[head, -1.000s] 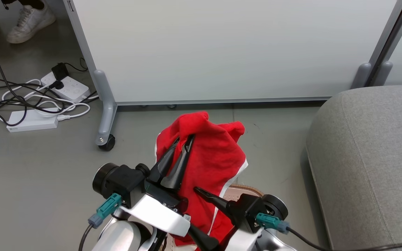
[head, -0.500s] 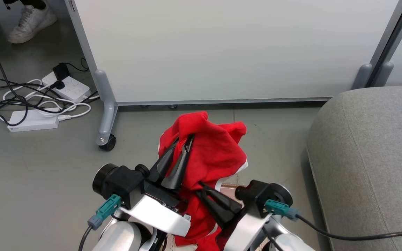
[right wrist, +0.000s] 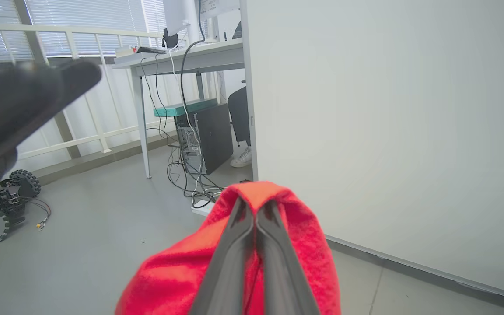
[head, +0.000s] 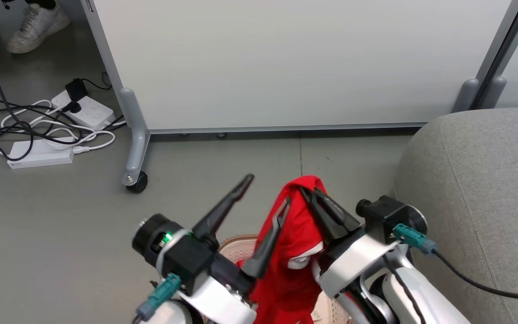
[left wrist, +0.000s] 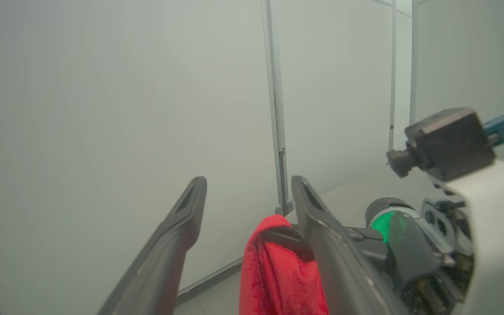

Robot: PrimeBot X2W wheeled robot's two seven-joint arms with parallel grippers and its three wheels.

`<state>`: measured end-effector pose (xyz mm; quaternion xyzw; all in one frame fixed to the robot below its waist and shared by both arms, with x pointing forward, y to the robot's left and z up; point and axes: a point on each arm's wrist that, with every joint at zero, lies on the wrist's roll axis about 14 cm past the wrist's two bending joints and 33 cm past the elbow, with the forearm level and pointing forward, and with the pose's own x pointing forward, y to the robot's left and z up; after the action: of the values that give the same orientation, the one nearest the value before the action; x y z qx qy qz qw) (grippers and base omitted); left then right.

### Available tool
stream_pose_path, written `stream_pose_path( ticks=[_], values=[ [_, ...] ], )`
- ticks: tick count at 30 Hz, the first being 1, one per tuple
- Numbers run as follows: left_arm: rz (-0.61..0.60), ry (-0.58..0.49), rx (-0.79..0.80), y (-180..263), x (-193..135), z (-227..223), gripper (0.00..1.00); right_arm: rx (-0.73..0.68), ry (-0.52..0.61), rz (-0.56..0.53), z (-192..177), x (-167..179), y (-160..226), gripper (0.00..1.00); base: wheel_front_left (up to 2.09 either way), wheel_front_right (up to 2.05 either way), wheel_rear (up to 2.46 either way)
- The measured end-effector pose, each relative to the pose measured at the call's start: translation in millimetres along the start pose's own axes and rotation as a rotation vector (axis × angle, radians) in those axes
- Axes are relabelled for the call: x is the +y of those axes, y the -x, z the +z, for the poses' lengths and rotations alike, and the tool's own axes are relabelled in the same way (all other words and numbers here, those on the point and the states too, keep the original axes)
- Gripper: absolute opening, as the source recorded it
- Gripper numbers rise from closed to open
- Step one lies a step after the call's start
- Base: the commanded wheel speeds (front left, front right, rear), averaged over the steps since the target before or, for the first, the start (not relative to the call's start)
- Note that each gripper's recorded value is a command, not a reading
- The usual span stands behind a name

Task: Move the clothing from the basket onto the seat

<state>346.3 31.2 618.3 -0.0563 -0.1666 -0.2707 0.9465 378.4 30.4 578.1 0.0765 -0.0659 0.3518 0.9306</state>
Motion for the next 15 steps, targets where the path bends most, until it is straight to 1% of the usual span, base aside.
stream_pose_path(
  ticks=[9,12,15],
  values=[
    [-0.094,0.036,0.263,28.1,-26.9,-63.3,1.0,0.038,0.042,-0.133,-10.8,-45.4,10.1,0.0,0.0,0.0,0.0],
    [-0.122,0.046,0.312,32.1,-32.1,-76.6,1.0,0.054,0.05,-0.181,-15.0,-61.4,16.1,0.0,0.0,0.0,0.0],
    [-0.135,0.049,0.325,31.4,-33.8,-81.3,1.0,0.06,0.051,-0.216,-17.0,-72.1,21.7,0.0,0.0,0.0,0.0]
  ],
)
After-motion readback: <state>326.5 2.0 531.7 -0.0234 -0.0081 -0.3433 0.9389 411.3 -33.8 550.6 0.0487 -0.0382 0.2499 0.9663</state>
